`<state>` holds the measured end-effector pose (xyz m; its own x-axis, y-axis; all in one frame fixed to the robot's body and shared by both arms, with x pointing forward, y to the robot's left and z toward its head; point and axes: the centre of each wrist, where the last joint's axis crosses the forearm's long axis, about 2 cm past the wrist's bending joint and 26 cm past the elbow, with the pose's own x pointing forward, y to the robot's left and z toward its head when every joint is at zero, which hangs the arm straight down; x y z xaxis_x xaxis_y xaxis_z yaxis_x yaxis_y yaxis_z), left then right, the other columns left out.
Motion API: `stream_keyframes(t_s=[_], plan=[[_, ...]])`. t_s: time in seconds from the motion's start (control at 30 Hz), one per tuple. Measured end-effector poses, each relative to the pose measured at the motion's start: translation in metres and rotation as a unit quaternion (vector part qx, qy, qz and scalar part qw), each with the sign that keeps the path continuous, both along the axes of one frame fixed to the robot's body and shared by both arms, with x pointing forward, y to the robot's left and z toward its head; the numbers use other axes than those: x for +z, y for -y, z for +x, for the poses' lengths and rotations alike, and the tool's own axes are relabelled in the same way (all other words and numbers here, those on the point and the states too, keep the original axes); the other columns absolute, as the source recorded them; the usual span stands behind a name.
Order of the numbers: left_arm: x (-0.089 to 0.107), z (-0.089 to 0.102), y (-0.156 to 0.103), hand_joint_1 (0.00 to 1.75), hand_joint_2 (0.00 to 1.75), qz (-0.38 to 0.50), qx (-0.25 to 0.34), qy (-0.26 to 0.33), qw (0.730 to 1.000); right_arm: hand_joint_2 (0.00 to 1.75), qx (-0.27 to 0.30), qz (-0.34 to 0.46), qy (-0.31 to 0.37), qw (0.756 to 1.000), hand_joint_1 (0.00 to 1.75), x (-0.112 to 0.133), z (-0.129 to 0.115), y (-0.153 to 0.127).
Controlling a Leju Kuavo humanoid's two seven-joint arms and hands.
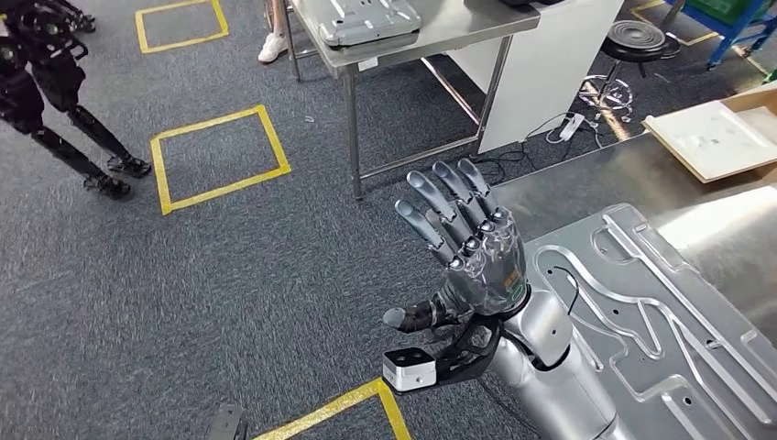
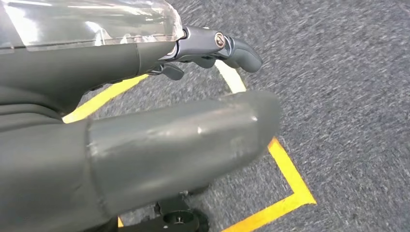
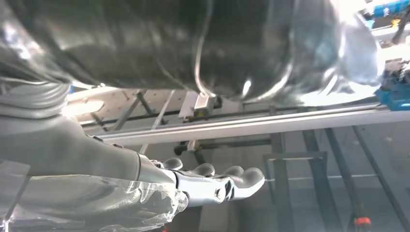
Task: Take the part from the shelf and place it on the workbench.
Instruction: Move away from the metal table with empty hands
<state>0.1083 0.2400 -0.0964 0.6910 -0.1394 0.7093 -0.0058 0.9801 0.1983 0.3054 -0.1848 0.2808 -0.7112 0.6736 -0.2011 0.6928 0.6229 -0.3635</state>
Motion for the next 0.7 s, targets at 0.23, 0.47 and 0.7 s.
stream_keyframes(t_s=[0.23,0.47,0.7], plan=[[-0.002,-0.005,-0.003,0.00,0.00,0.002,0.009,0.000,1.000,0.00,0.011,0.008,0.006,1.000,0.00,0.004,0.000,-0.008],[-0.003,-0.011,-0.009,0.00,0.00,0.006,0.012,-0.004,1.000,0.00,0.011,0.008,0.000,1.000,0.00,0.002,0.003,-0.011],[-0.004,-0.014,-0.003,0.00,0.00,-0.003,0.011,-0.007,1.000,0.00,0.007,0.005,-0.003,1.000,0.00,0.005,0.006,-0.015]])
